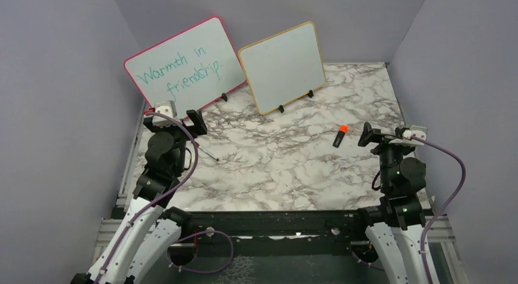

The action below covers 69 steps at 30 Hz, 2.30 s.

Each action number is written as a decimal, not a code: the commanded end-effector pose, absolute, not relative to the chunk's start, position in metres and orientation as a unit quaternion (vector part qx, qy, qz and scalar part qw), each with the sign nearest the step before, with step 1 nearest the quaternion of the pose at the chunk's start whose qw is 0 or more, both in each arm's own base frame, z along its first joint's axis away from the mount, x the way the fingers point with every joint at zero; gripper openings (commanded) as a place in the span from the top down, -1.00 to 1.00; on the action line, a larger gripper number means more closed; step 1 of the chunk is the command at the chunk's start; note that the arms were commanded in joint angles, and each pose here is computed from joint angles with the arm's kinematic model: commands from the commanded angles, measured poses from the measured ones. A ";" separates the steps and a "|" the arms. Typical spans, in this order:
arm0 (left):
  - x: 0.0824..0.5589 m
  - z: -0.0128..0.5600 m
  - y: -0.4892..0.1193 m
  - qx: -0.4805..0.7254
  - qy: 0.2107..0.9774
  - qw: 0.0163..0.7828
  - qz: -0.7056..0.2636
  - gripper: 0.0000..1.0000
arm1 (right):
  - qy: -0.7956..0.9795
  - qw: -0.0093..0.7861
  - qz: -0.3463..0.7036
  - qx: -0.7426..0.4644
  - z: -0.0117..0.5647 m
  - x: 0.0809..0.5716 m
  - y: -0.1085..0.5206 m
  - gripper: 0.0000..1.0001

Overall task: Write a sentence on the whiteboard
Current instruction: Move the whiteboard stand to the center of the board.

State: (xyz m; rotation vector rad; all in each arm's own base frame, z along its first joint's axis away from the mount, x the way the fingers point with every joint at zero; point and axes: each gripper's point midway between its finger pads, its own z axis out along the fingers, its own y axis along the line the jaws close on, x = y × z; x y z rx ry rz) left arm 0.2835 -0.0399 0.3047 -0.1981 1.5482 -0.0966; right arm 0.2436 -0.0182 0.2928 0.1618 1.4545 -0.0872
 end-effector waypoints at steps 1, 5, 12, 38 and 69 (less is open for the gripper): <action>0.283 0.314 -0.043 -0.085 0.687 0.720 -0.057 -0.98 | 0.654 0.754 -0.028 0.055 0.307 0.244 -0.011 -1.00; 0.285 0.310 -0.043 -0.080 0.694 0.714 -0.052 -0.98 | 0.661 0.749 -0.020 0.047 0.307 0.246 -0.007 -1.00; 0.279 0.309 -0.048 -0.074 0.701 0.706 -0.069 -0.99 | 0.699 0.713 0.015 0.052 0.295 0.262 0.006 -1.00; 0.275 0.290 -0.064 -0.040 0.718 0.687 -0.104 -0.98 | 0.794 0.545 0.218 -0.157 0.168 0.404 0.161 -1.00; 0.283 0.279 -0.070 -0.024 0.733 0.672 -0.099 -0.98 | 0.842 0.482 0.129 -0.208 0.055 0.513 0.243 -0.24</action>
